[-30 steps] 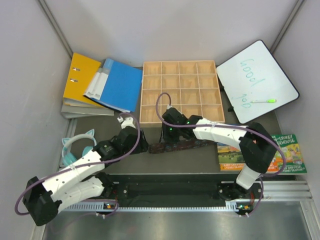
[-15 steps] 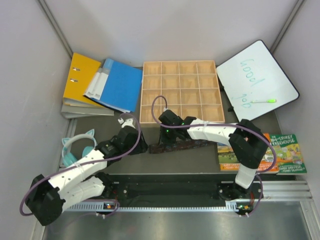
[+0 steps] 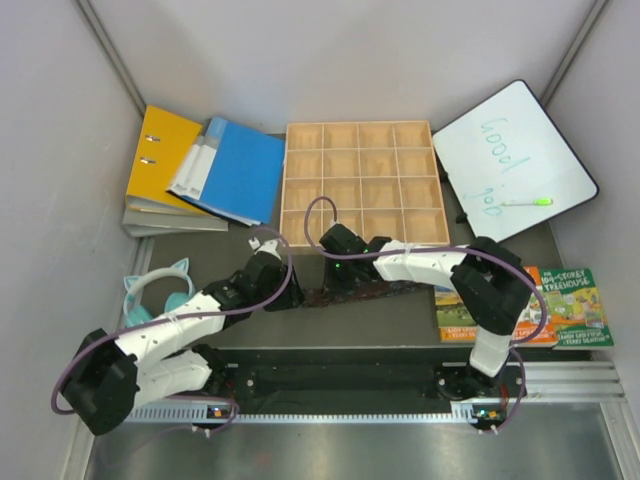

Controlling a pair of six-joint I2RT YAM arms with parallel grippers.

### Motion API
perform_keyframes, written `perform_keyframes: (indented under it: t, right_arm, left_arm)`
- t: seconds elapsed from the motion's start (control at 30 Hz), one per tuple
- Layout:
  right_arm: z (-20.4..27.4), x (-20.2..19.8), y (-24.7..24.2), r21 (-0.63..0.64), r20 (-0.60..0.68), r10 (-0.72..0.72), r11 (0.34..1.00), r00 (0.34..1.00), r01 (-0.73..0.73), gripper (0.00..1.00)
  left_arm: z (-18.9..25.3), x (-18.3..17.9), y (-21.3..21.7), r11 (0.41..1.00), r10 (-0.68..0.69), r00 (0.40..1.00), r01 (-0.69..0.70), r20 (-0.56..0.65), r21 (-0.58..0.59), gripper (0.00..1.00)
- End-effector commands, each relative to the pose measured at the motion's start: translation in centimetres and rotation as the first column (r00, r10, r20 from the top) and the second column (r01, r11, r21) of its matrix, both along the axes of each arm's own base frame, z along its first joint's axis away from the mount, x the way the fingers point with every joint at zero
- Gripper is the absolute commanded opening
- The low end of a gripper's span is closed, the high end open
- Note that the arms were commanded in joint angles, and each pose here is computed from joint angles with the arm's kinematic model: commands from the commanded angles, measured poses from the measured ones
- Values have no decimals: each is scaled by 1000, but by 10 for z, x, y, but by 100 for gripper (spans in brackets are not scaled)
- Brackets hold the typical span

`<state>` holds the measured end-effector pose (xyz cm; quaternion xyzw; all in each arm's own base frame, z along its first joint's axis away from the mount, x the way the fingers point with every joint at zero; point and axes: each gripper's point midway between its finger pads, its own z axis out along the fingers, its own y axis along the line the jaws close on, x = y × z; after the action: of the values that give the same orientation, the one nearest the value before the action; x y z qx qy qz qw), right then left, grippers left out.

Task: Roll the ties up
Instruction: Roll the tie at the center of the board.

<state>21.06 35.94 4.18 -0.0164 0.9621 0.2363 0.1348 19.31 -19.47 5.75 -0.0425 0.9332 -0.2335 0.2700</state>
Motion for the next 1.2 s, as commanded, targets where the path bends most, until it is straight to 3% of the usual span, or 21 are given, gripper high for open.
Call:
perform_keyframes:
  t: [0.0, 0.47, 0.63, 0.73, 0.77, 0.9, 1.17]
  right_arm:
    - [-7, 6, -1, 2, 20, -4, 1000, 1000, 4, 7]
    - [-29, 0, -7, -9, -16, -2, 1000, 1000, 2, 6]
    - [-31, -1, -8, -5, -23, -6, 1000, 1000, 6, 6]
    - [-31, -2, -7, -1, -25, -2, 1000, 1000, 2, 6]
    - [-32, -3, -7, -1, -28, -2, 1000, 1000, 2, 5]
    - [-28, -3, -8, 5, -28, -5, 1000, 1000, 5, 5]
    - [-1, -1, 5, 52, 3, 6, 999, 1000, -6, 8]
  left_arm:
    - [2, 6, -14, 998, -36, 999, 37, 25, -56, 54]
    - [-20, 14, -17, 999, 0, 1000, 0, -4, -39, 50]
    - [-34, 13, -21, 999, 2, 999, -3, -35, -43, 40]
    - [-40, 12, -21, 999, 2, 999, -5, -53, -40, 27]
    - [-41, 12, -22, 999, 2, 998, -4, -57, -38, 17]
    - [-41, 14, -20, 1000, 7, 997, -7, -81, 0, 0]
    - [-11, 9, 10, 989, 55, 995, -43, -83, 142, 0]
